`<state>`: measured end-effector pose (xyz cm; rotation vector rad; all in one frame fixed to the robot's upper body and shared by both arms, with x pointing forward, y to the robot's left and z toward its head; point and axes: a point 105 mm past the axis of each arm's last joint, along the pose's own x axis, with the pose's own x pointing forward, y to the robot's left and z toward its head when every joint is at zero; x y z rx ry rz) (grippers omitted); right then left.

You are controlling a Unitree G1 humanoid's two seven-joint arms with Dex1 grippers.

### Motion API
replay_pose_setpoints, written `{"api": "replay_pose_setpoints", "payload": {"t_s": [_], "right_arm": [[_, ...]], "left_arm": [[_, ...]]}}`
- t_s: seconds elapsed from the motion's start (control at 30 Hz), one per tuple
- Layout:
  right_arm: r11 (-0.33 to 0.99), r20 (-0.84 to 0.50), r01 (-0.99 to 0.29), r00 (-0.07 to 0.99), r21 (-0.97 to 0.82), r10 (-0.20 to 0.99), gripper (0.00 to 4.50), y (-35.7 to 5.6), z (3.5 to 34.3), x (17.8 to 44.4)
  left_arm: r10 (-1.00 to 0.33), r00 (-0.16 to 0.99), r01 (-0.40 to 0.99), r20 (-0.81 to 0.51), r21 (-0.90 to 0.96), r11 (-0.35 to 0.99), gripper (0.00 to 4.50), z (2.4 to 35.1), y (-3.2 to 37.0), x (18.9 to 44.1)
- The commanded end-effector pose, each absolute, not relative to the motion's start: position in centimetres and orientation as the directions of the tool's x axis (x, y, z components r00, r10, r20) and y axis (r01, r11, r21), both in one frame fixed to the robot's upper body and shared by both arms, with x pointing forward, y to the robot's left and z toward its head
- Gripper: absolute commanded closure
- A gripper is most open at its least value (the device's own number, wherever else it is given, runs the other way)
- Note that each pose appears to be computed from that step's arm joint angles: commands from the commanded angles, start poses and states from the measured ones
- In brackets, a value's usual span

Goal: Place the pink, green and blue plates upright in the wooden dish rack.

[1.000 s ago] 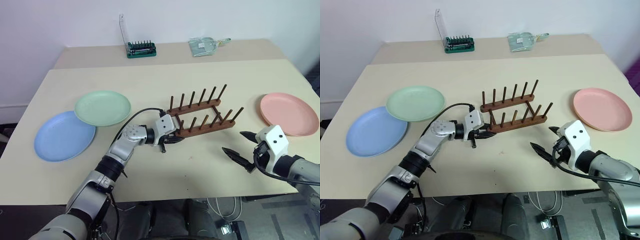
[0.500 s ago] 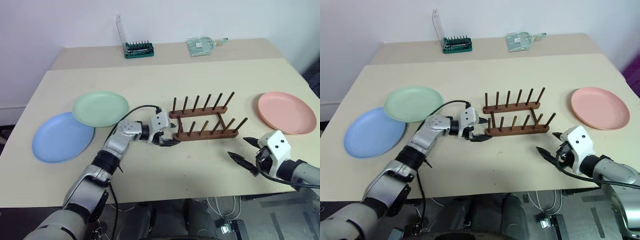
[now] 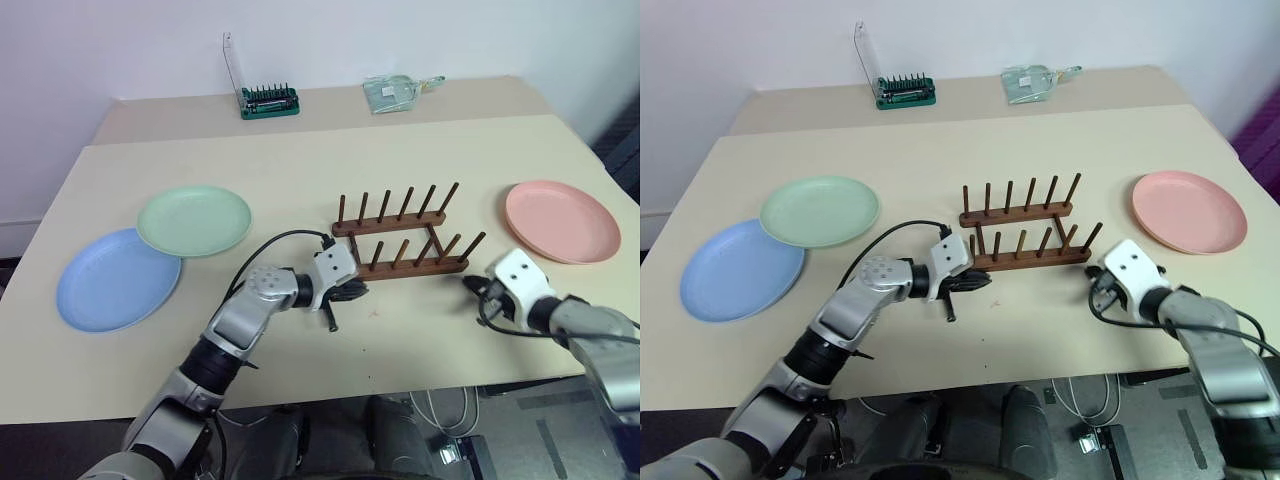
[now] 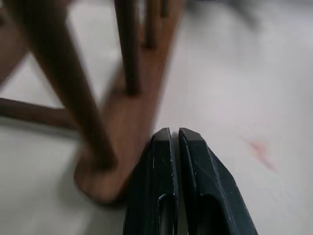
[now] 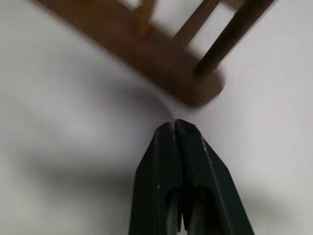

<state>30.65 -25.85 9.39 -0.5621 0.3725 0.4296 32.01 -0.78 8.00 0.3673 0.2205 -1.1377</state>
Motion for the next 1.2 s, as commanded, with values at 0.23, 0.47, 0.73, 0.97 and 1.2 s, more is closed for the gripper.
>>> {"api": "replay_pose_setpoints", "payload": {"t_s": [0.23,0.47,0.73,0.97,1.2], "right_arm": [[0.748,-0.405,-0.443,0.879,-0.493,0.253,4.48,-25.8,9.7,33.9],[0.744,-0.365,-0.387,0.908,-0.544,0.205,3.76,-28.4,12.4,33.1],[0.68,-0.35,-0.248,0.937,-0.69,-0.012,1.29,-34.4,14.6,31.8],[0.657,-0.391,-0.225,0.913,-0.719,-0.115,1.52,-37.1,12.4,33.0],[0.647,-0.345,-0.195,0.932,-0.737,-0.112,4.49,-37.6,12.5,34.0]], "left_arm": [[-0.715,0.617,0.786,-0.329,0.234,0.571,4.25,7.7,0.8,35.6],[-0.813,0.517,0.855,-0.268,0.216,0.472,4.25,9.0,0.2,33.6],[-0.926,0.346,0.935,-0.152,0.137,0.327,4.25,12.4,0.6,30.8],[-0.936,0.321,0.94,-0.143,0.167,0.297,4.25,13.4,0.5,30.6],[-0.933,0.332,0.937,-0.142,0.166,0.308,4.25,13.5,0.7,30.3]]}}
